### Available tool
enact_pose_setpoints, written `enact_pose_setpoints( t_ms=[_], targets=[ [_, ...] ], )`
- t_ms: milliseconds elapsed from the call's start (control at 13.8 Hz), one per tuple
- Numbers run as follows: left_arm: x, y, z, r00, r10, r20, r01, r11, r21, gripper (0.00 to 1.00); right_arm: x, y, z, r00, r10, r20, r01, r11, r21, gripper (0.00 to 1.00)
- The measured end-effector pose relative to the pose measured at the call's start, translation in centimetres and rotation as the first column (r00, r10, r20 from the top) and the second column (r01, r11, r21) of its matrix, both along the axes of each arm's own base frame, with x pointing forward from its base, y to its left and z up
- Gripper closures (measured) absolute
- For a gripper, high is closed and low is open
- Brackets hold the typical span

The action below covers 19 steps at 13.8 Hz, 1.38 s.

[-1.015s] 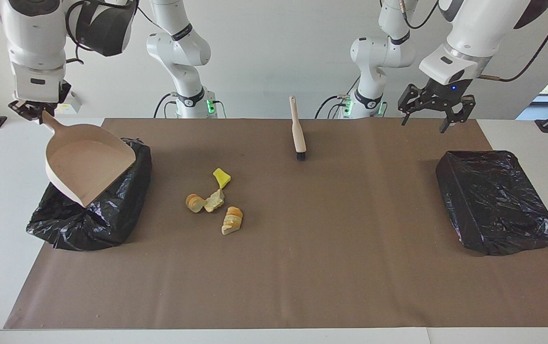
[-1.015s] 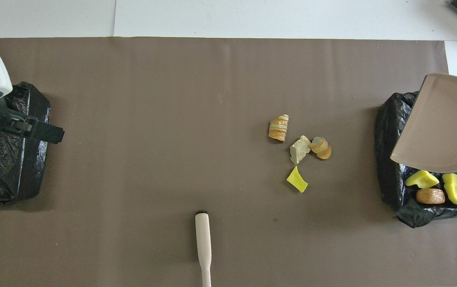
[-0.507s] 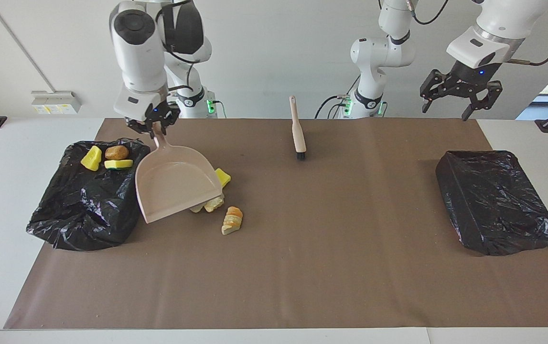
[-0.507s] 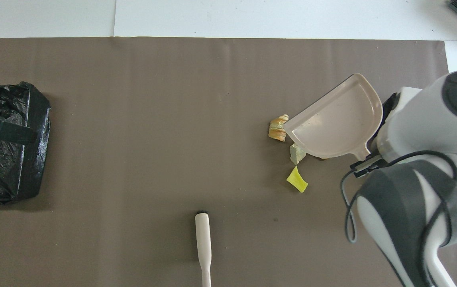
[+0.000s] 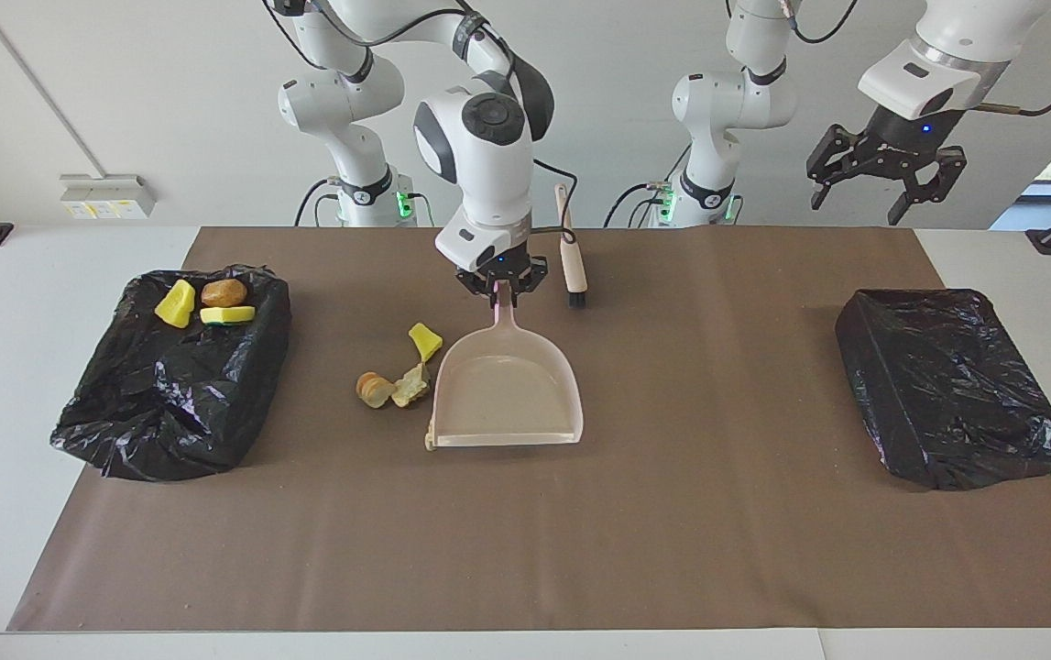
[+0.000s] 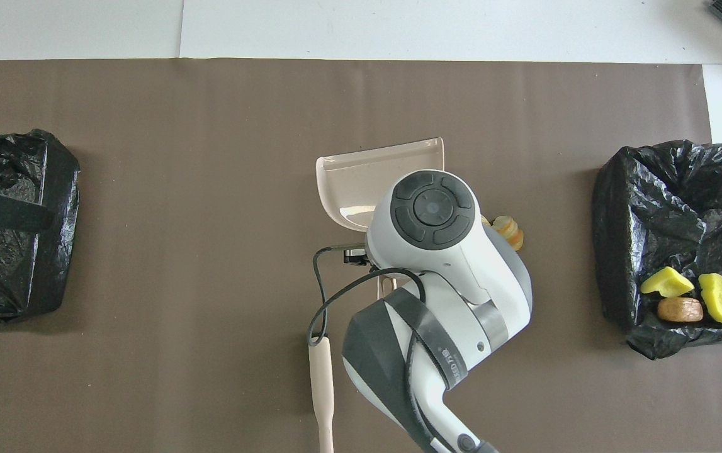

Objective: Sweep and dump trash in bin

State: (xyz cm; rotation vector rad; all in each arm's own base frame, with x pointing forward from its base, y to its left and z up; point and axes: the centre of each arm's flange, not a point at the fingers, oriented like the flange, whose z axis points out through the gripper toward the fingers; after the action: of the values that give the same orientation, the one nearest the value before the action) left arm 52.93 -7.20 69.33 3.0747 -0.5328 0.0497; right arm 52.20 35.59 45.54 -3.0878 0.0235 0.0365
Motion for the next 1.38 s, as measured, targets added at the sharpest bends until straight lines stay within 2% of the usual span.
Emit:
enact_pose_setpoints(
  t_ms=[290, 435, 652, 870, 1015, 1087, 1232, 1377],
  targets=[
    [-0.1, 0.1, 0.0, 1.0, 0.001, -0.007, -0.001, 1.0, 0.001, 0.0, -0.1, 6.7, -3.3, 0.994, -0.088, 0.067, 0.083, 0.993, 0.085, 0.68],
    [-0.1, 0.1, 0.0, 1.0, 0.001, -0.008, -0.001, 1.0, 0.001, 0.0, -0.5, 9.2, -5.7, 0.991, -0.099, 0.093, 0.087, 0.988, 0.124, 0.68],
    [-0.1, 0.1, 0.0, 1.0, 0.001, -0.007, -0.001, 1.0, 0.001, 0.0, -0.5, 9.7, -9.2, 0.993, -0.09, 0.077, 0.081, 0.991, 0.111, 0.68],
    [-0.1, 0.0, 0.0, 1.0, 0.0, -0.007, 0.0, 1.0, 0.001, 0.0, -0.8, 9.6, -10.6, 0.994, -0.063, 0.084, 0.054, 0.992, 0.111, 0.68],
    [-0.1, 0.0, 0.0, 1.0, -0.001, -0.007, 0.001, 1.0, 0.001, 0.0, -0.9, 9.5, -10.9, 0.995, -0.055, 0.085, 0.045, 0.993, 0.109, 0.64],
    [-0.1, 0.0, 0.0, 1.0, -0.001, -0.007, 0.001, 1.0, 0.001, 0.0, -0.7, 9.2, -10.9, 0.995, -0.058, 0.08, 0.049, 0.993, 0.104, 0.58],
    [-0.1, 0.0, 0.0, 1.0, 0.0, -0.007, 0.0, 1.0, 0.001, 0.0, 0.2, 7.2, -10.0, 0.996, -0.072, 0.055, 0.068, 0.995, 0.072, 0.34],
    [0.0, 0.0, 0.1, 1.0, 0.001, 0.006, -0.001, 1.0, -0.001, 0.0, 0.8, 5.2, -7.6, 0.998, -0.057, 0.038, 0.055, 0.997, 0.048, 0.15]
  ],
)
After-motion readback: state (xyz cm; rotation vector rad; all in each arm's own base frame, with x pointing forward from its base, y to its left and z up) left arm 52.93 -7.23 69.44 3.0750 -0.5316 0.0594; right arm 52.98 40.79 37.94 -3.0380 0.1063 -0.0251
